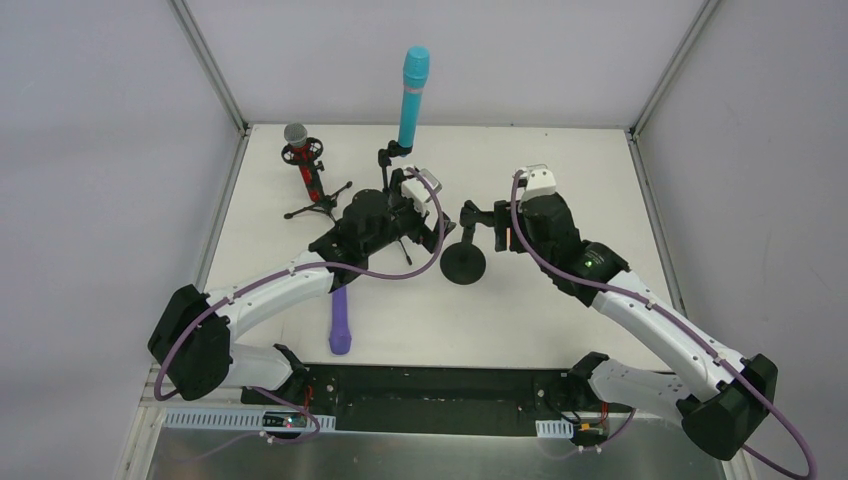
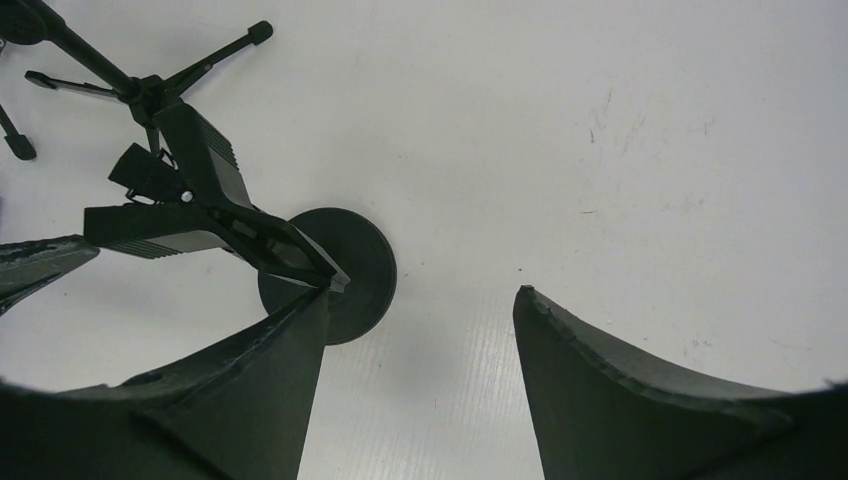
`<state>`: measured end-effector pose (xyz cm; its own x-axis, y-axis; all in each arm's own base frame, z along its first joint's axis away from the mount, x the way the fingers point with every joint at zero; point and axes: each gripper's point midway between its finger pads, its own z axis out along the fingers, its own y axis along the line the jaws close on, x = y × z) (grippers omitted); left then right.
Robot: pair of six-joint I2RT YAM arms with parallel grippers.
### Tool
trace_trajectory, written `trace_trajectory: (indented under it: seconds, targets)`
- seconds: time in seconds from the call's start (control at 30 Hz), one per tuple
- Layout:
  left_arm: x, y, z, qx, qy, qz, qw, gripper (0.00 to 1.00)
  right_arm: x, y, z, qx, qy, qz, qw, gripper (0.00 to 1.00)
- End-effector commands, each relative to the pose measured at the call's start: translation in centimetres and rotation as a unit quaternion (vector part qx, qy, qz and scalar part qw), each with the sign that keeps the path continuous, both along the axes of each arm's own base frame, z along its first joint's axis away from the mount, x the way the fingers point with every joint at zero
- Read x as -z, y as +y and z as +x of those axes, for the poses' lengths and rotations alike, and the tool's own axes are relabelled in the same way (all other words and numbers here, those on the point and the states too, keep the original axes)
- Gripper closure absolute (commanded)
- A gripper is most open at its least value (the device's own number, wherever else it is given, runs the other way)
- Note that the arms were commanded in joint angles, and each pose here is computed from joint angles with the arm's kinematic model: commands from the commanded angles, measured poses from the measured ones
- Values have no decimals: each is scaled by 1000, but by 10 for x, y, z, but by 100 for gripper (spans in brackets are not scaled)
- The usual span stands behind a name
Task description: Attach the microphones to the stand
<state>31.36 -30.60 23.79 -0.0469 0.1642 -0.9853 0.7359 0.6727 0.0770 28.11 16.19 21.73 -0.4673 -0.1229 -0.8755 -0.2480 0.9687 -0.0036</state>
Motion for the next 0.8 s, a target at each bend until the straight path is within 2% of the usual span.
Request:
trace_trajectory:
  seconds: [0.0,0.4,0.6,0.77]
  targets:
    - [-24,8,4,-15,-33,-21,999,1,-27,-3,13,35,-39,28,998,29]
    - [-25,11,6,-25,-37,-23,999,1,-12,0,17,56,-25,60,996,28]
    - [-24,13,7,-32,-33,-30,998,1,10,-3,-8,47,9,93,995,28]
    - [-21,9,6,-33,-3,-42,999,1,40,-8,-39,43,51,132,989,27]
